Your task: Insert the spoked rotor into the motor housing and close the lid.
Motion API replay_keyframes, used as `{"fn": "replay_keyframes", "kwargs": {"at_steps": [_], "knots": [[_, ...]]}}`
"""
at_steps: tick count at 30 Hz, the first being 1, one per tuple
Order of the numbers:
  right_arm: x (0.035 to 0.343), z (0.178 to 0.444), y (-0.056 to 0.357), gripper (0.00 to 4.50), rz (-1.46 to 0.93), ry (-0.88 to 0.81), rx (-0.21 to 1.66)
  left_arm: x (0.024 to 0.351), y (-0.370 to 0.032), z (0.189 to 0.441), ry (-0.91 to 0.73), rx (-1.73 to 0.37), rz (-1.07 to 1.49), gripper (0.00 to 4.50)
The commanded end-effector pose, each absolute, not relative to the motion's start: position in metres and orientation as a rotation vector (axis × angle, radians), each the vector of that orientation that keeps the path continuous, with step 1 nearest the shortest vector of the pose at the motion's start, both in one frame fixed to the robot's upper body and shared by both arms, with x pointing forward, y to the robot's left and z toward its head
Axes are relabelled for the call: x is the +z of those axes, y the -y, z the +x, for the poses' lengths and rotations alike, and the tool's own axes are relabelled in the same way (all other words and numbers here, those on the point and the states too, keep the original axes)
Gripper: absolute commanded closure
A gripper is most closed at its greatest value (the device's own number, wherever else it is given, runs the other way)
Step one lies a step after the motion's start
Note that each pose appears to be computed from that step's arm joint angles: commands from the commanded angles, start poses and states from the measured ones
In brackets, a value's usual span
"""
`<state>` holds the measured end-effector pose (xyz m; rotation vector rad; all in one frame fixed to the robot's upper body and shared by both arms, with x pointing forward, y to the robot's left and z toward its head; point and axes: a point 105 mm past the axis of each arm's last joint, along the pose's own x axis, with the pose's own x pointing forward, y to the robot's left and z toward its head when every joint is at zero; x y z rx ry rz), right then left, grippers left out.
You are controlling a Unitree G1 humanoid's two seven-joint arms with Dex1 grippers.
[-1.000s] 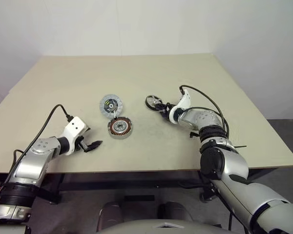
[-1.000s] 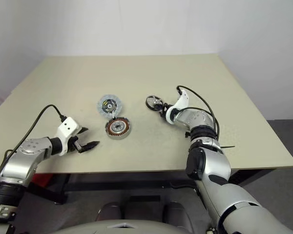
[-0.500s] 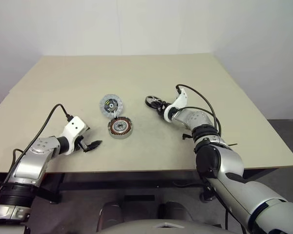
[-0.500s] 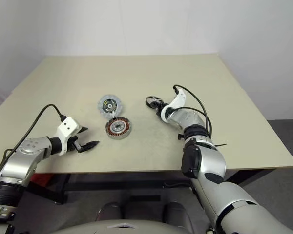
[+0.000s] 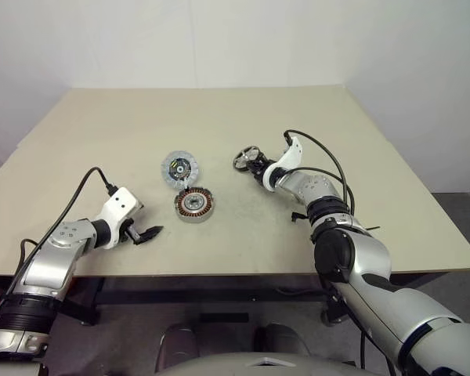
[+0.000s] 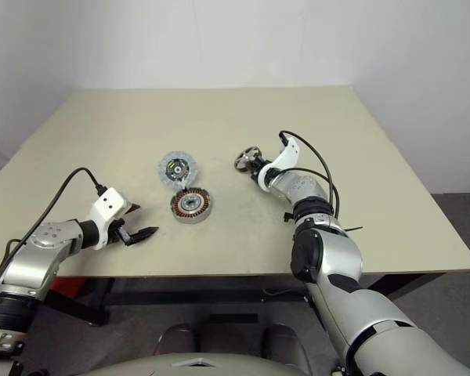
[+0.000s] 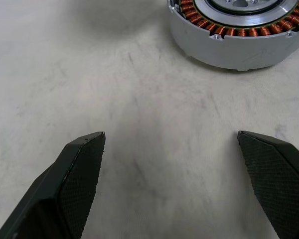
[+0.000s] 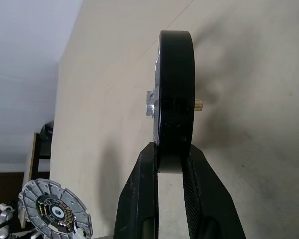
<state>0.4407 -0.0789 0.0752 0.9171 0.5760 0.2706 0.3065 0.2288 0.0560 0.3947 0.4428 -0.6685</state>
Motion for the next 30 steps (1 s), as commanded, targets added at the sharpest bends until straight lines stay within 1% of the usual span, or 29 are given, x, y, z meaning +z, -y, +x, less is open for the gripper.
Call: {"fn": "replay_keyframes", "kwargs": {"at_steps": [1, 5, 8, 12, 15, 18, 22, 25, 30], "knots": [[0.097, 0.447, 0.079, 3.9, 0.936, -0.536, 0.314, 0.068, -0.229, 0.31, -0.399, -0.664, 0.43, 0.0], [0.119, 0.437, 0.068, 3.9, 1.024, -0.577, 0.5, 0.066, -0.229, 0.31, -0.401, -0.665, 0.427, 0.0], [0.142, 0.419, 0.066, 3.9, 1.031, -0.594, 0.701, 0.065, -0.228, 0.309, -0.404, -0.667, 0.425, 0.0], [0.157, 0.389, 0.07, 3.9, 0.994, -0.593, 0.896, 0.064, -0.227, 0.309, -0.406, -0.674, 0.424, 0.0], [0.155, 0.372, 0.065, 3.9, 0.971, -0.627, 0.973, 0.063, -0.227, 0.31, -0.408, -0.681, 0.424, 0.0], [0.151, 0.359, 0.048, 3.9, 0.975, -0.681, 1.026, 0.063, -0.226, 0.312, -0.407, -0.686, 0.426, 0.0], [0.135, 0.349, 0.019, 3.9, 0.982, -0.774, 1.042, 0.063, -0.225, 0.314, -0.406, -0.69, 0.429, 0.0], [0.131, 0.338, -0.002, 3.9, 0.987, -0.826, 1.086, 0.063, -0.226, 0.312, -0.408, -0.69, 0.431, 0.0], [0.12, 0.332, -0.017, 3.9, 0.978, -0.892, 1.079, 0.064, -0.231, 0.306, -0.415, -0.674, 0.432, 0.0]]}}
